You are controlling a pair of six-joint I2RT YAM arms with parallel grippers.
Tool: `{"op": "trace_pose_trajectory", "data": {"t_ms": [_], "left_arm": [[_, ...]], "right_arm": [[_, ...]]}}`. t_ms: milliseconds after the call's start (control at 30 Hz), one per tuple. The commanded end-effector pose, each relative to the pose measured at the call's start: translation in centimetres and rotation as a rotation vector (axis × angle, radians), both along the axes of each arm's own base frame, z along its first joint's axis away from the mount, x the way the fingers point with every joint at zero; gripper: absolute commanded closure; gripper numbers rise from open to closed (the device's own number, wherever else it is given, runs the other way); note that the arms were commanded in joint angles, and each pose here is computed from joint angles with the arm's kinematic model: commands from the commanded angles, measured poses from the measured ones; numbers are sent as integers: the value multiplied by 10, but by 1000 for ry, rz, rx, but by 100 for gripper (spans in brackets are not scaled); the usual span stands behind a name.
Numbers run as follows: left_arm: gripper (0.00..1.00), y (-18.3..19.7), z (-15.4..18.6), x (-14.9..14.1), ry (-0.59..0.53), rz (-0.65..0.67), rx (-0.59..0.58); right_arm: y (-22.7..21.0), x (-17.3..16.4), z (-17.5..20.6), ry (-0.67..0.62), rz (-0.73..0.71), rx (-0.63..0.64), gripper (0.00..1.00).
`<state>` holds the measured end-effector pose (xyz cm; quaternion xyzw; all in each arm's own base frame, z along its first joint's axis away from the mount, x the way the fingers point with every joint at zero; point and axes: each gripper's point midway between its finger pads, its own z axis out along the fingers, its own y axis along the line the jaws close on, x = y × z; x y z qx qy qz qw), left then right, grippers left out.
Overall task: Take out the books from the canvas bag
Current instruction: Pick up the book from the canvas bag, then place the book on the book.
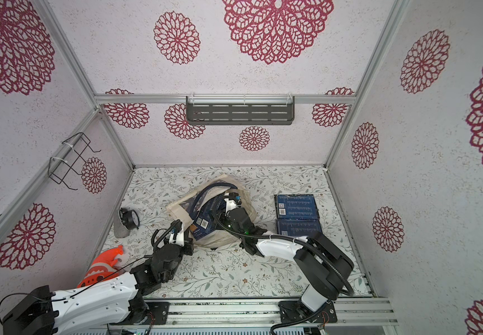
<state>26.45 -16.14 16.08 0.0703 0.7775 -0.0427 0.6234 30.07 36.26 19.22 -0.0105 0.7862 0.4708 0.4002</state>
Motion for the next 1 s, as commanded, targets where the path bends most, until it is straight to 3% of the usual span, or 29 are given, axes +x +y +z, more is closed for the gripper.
{"op": "trace_pose_trajectory", "data": {"t_ms": [0,300,467,733,967], "left_arm": [[100,-6,25,4,-50,11,-69],[100,-5,25,5,-47,22,-55],[100,-4,21,6,-38,33,-42],[100,-7,18,9,-24,34,-22],[100,-4,21,7,-32,39,-30]], "right_arm": [[-15,-10,50,-178,13,39,100],[-80,-30,79,-316,-88,-13,100],[-127,-38,97,-370,-228,-20,100],[-215,-44,116,-389,-558,6,100],[-293,-41,89,-280,-874,111,100]]}}
